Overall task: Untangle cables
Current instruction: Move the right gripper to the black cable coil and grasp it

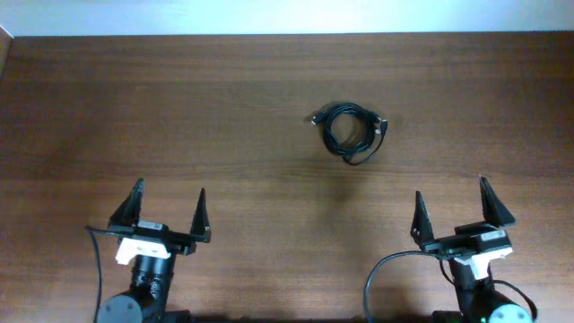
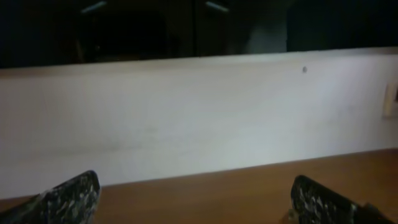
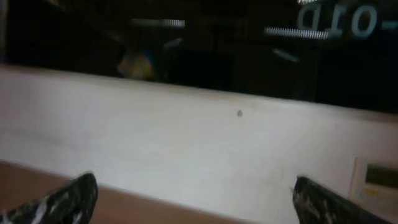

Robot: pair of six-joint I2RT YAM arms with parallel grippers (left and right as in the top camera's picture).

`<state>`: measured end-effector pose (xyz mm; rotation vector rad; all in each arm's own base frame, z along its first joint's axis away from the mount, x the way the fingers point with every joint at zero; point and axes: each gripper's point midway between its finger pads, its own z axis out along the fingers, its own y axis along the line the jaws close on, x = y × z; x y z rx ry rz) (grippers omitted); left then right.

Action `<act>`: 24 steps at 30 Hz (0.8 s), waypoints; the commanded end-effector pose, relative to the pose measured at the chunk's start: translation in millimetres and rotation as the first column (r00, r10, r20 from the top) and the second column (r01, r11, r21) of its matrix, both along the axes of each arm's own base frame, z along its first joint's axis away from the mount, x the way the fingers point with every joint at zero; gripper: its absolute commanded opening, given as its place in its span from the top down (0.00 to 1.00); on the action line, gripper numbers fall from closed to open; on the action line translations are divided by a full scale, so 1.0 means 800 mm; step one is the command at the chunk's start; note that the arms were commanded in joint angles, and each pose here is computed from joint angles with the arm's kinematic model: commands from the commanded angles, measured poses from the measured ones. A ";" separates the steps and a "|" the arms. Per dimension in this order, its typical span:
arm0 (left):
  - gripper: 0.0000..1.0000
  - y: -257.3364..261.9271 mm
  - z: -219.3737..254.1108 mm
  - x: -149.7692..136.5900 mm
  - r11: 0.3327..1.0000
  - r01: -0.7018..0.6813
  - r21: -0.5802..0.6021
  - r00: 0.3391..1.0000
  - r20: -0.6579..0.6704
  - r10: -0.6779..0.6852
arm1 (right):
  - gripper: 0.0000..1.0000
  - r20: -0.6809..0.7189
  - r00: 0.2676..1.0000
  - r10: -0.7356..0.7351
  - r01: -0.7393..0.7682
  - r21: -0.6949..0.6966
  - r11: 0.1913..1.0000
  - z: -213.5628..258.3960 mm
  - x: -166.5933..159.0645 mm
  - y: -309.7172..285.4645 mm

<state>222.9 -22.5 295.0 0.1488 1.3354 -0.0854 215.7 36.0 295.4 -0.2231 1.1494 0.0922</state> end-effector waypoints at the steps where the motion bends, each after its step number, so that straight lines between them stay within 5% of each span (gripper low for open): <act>1: 0.01 -0.013 0.029 0.012 0.995 0.076 -0.069 0.991 -0.101 -0.083 | 0.01 -0.043 0.998 -0.044 0.046 0.032 0.998 0.049 -0.017 -0.010; 6: 0.01 -0.027 0.065 0.044 0.985 0.135 -0.111 0.930 -0.330 -0.165 | 0.01 -0.203 0.978 -0.051 0.058 0.031 0.998 0.082 -0.028 -0.012; 9: 0.01 -0.055 0.070 0.053 0.948 0.244 -0.203 0.798 -0.514 -0.316 | 0.01 -0.363 0.931 0.045 -0.028 0.053 0.998 0.092 -0.031 0.007; 16: 0.01 -0.103 0.080 0.028 0.832 0.454 -0.319 0.651 -0.519 -0.554 | 0.01 -0.536 0.658 0.529 -0.480 0.242 0.843 0.123 -0.095 0.104; 20: 0.01 -0.107 0.079 0.024 0.819 0.468 -0.331 0.635 -0.519 -0.572 | 0.01 -0.569 0.598 0.565 -0.504 0.282 0.816 0.110 -0.105 0.112; 24: 0.01 -0.109 0.080 0.022 0.809 0.482 -0.337 0.625 -0.515 -0.587 | 0.01 -0.537 0.668 0.515 -0.448 0.263 0.854 0.124 -0.090 0.100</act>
